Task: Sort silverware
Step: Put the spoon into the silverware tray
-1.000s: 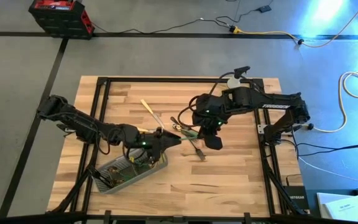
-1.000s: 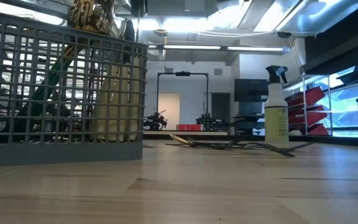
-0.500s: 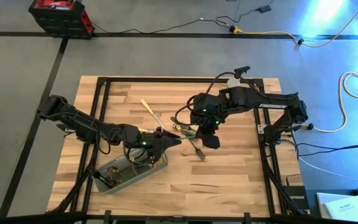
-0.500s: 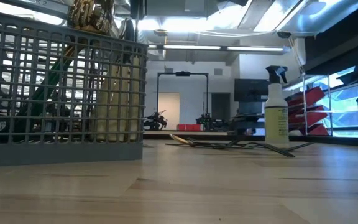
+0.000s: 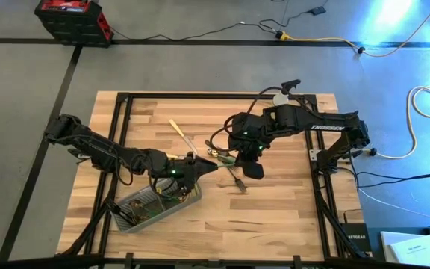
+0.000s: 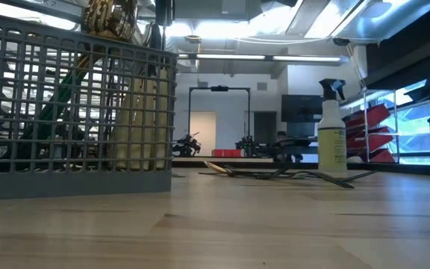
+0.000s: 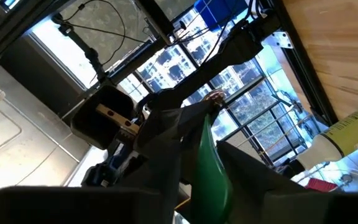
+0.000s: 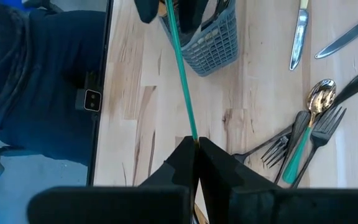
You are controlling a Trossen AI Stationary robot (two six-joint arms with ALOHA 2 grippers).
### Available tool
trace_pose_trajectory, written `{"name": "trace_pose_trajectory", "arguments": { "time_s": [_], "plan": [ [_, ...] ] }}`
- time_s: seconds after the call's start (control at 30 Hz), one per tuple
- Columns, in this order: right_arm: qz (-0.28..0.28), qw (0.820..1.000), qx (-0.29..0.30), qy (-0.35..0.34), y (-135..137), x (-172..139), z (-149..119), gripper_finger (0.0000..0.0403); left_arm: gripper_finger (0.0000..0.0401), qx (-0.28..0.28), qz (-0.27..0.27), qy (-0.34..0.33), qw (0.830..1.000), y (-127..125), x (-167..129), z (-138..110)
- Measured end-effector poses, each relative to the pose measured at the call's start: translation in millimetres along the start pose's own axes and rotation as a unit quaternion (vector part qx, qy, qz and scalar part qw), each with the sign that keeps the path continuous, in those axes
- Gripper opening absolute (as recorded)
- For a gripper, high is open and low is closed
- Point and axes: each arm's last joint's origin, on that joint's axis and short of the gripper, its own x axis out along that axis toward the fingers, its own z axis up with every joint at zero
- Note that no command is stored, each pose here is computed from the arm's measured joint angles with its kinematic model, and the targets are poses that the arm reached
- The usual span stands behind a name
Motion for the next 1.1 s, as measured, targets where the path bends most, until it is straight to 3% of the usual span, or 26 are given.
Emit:
{"name": "trace_pose_trajectory", "arguments": {
  "time_s": [0.2, 0.53, 0.73, 0.97, 1.1],
  "plan": [
    [-0.002, 1.0, 0.005, -0.012, -5.2, -2.1, 2.7, 0.0, 0.0046, 0.0, -0.004, 0.005, 1.0, -0.3, 0.0, -0.3],
    [0.006, 1.0, 0.014, -0.013, -7.6, -3.1, 3.2, 0.0, 0.0039, 0.002, -0.007, 0.013, 1.0, -0.1, 0.0, -1.0],
    [0.01, 1.0, 0.02, -0.013, -7.3, -3.2, 3.3, 0.0001, 0.0005, -0.002, -0.016, 0.038, 0.999, 2.0, -1.4, -0.6],
    [0.017, 0.999, 0.019, -0.019, -6.6, -3.9, 4.4, 0.0002, 0.0001, -0.008, -0.021, 0.054, 0.998, 4.2, -0.9, -3.1],
    [0.029, 0.999, 0.017, -0.032, -5.5, -4.1, 7.2, 0.0027, 0.0, -0.011, -0.018, 0.058, 0.998, 5.5, -0.8, -4.1]
  ]
}}
